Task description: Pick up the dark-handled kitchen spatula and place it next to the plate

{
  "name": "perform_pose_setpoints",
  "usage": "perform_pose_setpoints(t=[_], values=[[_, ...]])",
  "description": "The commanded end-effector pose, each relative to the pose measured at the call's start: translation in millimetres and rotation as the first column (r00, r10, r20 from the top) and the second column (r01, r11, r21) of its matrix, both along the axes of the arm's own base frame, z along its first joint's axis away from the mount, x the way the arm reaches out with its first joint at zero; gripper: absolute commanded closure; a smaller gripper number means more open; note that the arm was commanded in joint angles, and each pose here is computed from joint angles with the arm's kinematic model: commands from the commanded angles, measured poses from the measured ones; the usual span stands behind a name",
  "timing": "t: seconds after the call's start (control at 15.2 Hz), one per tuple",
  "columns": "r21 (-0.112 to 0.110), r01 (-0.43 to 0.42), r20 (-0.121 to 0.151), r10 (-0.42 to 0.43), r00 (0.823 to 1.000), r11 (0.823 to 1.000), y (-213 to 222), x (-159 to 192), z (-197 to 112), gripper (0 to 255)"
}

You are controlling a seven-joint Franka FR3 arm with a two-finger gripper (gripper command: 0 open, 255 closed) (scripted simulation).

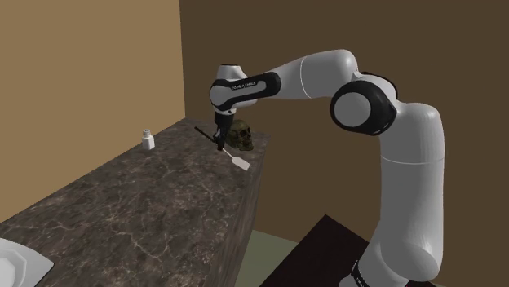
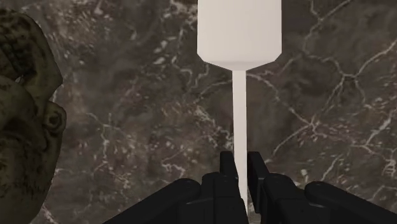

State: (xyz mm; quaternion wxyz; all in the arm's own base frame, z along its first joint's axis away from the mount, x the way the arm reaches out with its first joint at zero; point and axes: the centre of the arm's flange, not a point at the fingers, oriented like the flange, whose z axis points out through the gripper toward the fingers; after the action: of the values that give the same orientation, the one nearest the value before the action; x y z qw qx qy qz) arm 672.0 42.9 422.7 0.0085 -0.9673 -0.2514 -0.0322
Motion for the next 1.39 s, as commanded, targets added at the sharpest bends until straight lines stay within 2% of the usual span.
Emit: perform_pose_setpoints(t=[0.0,0.07,1.32], values=[[0.0,0.0,0.0,0.0,1.0,1.0,-0.5,-0.6,10.8,255],[0.0,0.0,0.0,0.0,1.0,1.0,-0.5,-0.6,15.3,255],[0.0,0.0,0.0,0.0,1.0,1.0,239.1,-74.5,15.6,255]])
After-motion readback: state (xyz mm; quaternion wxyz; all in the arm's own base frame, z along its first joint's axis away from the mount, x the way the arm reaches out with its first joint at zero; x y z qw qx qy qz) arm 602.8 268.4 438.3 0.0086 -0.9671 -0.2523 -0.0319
